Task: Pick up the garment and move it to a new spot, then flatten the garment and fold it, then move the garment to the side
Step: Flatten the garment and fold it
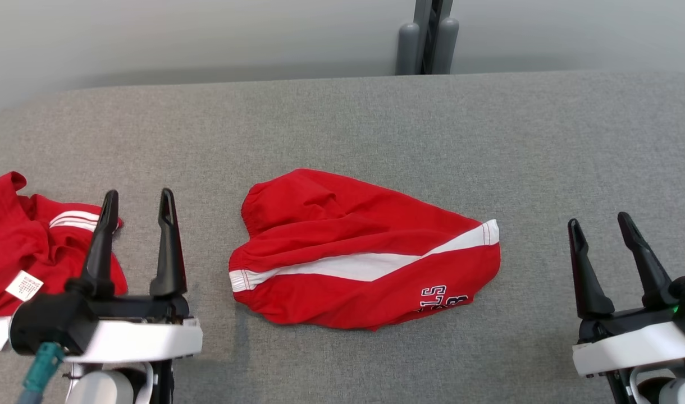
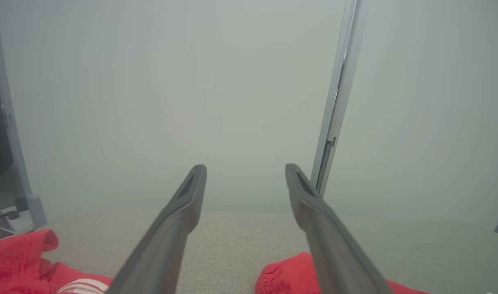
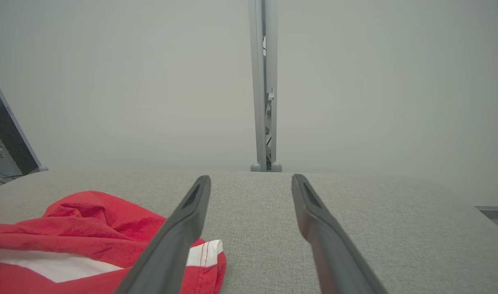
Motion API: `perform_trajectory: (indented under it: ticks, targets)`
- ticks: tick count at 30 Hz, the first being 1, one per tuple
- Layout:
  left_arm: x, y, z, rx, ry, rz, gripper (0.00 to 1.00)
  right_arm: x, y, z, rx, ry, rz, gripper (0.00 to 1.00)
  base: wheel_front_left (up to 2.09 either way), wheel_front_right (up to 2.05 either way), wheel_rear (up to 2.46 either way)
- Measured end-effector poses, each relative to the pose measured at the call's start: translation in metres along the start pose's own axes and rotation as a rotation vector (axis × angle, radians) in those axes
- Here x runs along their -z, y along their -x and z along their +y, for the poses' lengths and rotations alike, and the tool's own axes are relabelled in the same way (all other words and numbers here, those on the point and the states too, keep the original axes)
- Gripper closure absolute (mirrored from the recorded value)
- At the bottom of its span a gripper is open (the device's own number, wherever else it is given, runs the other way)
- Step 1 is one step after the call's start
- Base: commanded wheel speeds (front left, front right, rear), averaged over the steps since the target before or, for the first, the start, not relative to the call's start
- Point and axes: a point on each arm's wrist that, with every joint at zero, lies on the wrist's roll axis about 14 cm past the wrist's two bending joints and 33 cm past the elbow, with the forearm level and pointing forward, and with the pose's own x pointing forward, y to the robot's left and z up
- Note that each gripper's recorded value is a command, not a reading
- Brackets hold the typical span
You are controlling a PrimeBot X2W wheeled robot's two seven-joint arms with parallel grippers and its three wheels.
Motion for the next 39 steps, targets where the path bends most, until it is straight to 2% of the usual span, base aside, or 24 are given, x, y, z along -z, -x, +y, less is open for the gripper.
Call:
perform_trajectory:
  ticks: [8, 29, 32, 39]
  targets:
    - [0.021, 0.025, 0.0, 0.067, -0.123, 0.083, 0.0, 0.007, 0.013, 0.007, -0.005, 0.004, 0.034, 0.0, 0.0, 0.0, 0.0]
    - [0.035, 0.031, -0.002, 0.079, -0.103, 0.16, 0.0, 0.013, 0.017, 0.004, 0.012, -0.017, 0.057, 0.0, 0.0, 0.0, 0.0]
    - [0.047, 0.028, -0.014, 0.122, -0.038, 0.241, 0.0, 0.018, 0.014, 0.005, 0.005, -0.018, 0.07, 0.0, 0.0, 0.0, 0.0]
    - [0.102, 0.039, -0.025, 0.199, 0.043, 0.556, 0.0, 0.029, 0.007, 0.007, -0.007, -0.028, 0.101, 0.0, 0.0, 0.0, 0.0]
